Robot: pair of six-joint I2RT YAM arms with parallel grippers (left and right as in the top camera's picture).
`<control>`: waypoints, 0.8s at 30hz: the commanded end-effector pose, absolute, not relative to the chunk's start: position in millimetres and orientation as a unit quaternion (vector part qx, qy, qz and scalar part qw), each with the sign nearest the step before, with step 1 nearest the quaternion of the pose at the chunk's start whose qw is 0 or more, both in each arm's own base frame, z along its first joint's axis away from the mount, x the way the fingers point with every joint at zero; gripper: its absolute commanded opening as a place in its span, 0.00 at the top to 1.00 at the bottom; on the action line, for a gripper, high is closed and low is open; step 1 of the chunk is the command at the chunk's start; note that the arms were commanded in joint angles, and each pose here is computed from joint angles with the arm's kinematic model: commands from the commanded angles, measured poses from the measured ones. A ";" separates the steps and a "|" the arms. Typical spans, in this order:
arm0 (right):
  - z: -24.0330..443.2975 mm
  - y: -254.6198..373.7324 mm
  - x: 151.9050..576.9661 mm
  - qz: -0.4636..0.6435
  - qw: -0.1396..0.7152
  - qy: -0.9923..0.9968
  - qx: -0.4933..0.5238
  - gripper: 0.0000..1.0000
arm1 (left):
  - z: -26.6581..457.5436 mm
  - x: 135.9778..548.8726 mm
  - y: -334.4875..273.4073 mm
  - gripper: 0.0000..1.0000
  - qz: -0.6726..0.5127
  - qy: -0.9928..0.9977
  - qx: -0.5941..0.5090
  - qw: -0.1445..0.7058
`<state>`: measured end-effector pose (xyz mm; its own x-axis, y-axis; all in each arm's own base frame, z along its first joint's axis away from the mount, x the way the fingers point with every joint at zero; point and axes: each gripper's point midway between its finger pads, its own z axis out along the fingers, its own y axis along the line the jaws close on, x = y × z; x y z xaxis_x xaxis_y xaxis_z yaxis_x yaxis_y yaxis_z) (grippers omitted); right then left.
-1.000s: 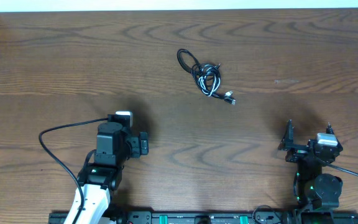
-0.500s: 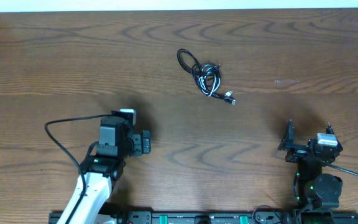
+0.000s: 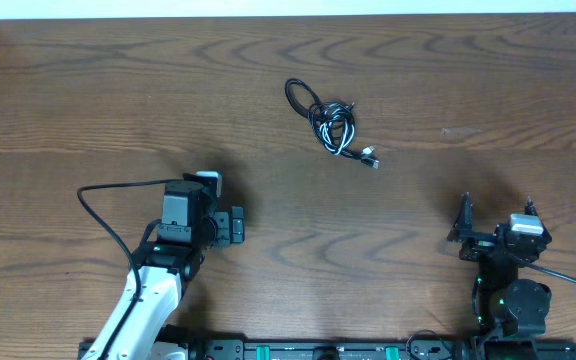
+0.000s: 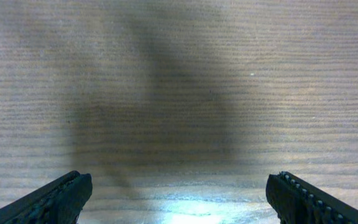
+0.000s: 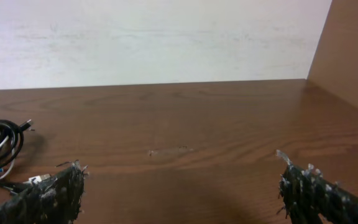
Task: Untangle cables
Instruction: 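Raise the left gripper and move it forward toward the cable bundle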
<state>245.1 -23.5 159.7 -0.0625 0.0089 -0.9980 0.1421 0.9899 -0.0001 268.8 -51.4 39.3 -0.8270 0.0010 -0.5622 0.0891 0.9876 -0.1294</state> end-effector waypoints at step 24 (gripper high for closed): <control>160.1 -22.3 244.8 -0.053 0.684 0.727 0.045 0.01 | 54.0 272.2 -68.0 0.05 -0.116 0.949 0.055 0.289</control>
